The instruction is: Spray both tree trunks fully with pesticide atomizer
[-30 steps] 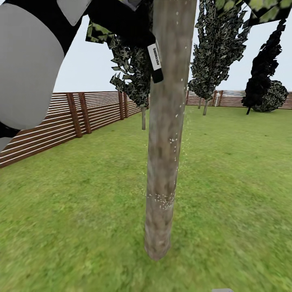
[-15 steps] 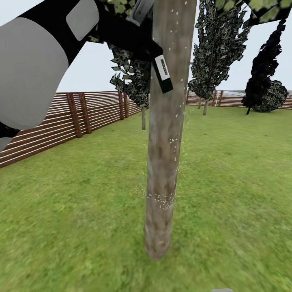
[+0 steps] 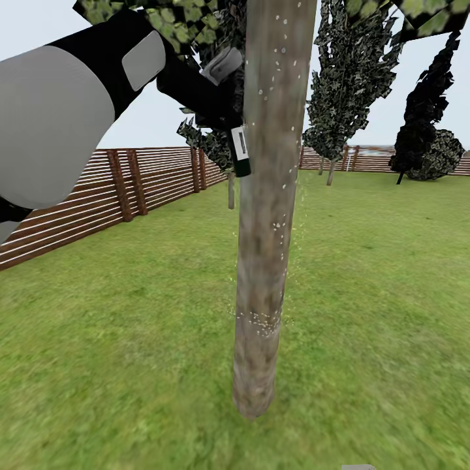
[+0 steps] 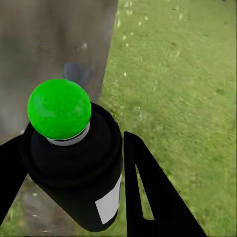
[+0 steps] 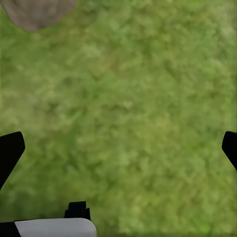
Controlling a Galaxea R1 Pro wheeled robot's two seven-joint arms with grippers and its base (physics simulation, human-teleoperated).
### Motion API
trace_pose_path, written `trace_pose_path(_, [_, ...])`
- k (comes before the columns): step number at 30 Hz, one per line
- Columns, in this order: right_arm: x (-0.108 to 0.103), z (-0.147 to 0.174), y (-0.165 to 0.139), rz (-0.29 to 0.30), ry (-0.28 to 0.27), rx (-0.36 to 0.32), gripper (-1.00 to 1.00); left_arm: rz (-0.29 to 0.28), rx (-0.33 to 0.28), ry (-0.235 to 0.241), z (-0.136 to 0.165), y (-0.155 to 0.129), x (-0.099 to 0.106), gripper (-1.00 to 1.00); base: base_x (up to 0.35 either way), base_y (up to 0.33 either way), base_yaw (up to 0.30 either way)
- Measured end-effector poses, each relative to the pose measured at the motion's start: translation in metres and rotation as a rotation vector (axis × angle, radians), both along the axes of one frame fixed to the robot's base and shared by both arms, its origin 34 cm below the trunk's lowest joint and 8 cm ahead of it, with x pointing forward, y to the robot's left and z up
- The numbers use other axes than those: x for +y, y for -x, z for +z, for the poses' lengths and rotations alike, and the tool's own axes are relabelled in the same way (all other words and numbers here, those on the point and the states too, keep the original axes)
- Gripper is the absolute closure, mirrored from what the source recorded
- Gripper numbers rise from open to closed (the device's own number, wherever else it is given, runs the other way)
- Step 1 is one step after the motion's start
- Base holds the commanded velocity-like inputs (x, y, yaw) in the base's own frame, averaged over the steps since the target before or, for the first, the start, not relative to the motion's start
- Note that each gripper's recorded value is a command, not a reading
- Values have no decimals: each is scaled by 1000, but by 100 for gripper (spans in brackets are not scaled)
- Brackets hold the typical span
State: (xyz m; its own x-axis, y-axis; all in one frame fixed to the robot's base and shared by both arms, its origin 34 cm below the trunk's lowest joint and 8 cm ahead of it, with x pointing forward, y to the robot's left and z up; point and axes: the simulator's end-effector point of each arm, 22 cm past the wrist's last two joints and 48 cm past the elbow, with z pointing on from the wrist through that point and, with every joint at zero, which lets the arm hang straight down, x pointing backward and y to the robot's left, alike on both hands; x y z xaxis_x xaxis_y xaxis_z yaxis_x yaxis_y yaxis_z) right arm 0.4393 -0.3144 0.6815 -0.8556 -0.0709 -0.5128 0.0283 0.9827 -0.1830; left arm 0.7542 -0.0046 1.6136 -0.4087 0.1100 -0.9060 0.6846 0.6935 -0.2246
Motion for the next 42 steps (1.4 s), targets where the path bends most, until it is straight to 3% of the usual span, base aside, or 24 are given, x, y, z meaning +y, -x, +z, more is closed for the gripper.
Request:
trace_pose_path(1, [0, 0, 0, 0, 0, 0, -100, 51, -10, -24, -1, -8, 9, 100, 0, 0, 0])
trace_pose_path(3, [0, 0, 0, 0, 0, 0, -100, 86, -46, -32, 10, -11, 14, 100, 0, 0, 0])
trace_pose_path(7, [0, 0, 0, 0, 0, 0, -100, 85, -162, -17, 53, 1, 11, 100, 0, 0, 0])
trace_pose_path(9, [0, 0, 0, 0, 0, 0, -100, 81, -175, -8, 59, 3, 10, 100, 0, 0, 0])
trace_pose_path(12, [0, 0, 0, 0, 0, 0, -100, 85, -131, -12, 43, -3, 12, 100, 0, 0, 0])
trace_pose_path(14, [0, 0, 0, 0, 0, 1, -100, 98, -39, -29, 8, -14, 16, 100, 0, 0, 0])
trace_pose_path(18, [0, 0, 0, 0, 0, 0, -100, 95, 0, -25, -7, -17, 16, 100, 0, 0, 0])
trace_pose_path(21, [0, 0, 0, 0, 0, 0, -100, -137, 29, 91, 8, 23, -23, 100, 0, 0, 0])
trace_pose_path(25, [0, 0, 0, 0, 0, 0, -100, -172, 9, 95, 16, 31, -27, 100, 0, 0, 0])
trace_pose_path(30, [0, 0, 0, 0, 0, 0, -100, -178, -7, 94, 21, 33, -28, 100, 0, 0, 0])
trace_pose_path(36, [0, 0, 0, 0, 0, 0, -100, -164, 35, 88, 4, 26, -26, 100, 0, 0, 0])
trace_pose_path(37, [0, 0, 0, 0, 0, 0, -100, -159, 41, 82, -2, 23, -25, 100, 0, 0, 0])
trace_pose_path(39, [0, 0, 0, 0, 0, 0, -100, -121, 57, 21, -27, 11, -16, 100, 0, 0, 0])
trace_pose_path(42, [0, 0, 0, 0, 0, 0, -100, -107, 111, 3, -66, -2, -13, 100, 0, 0, 0])
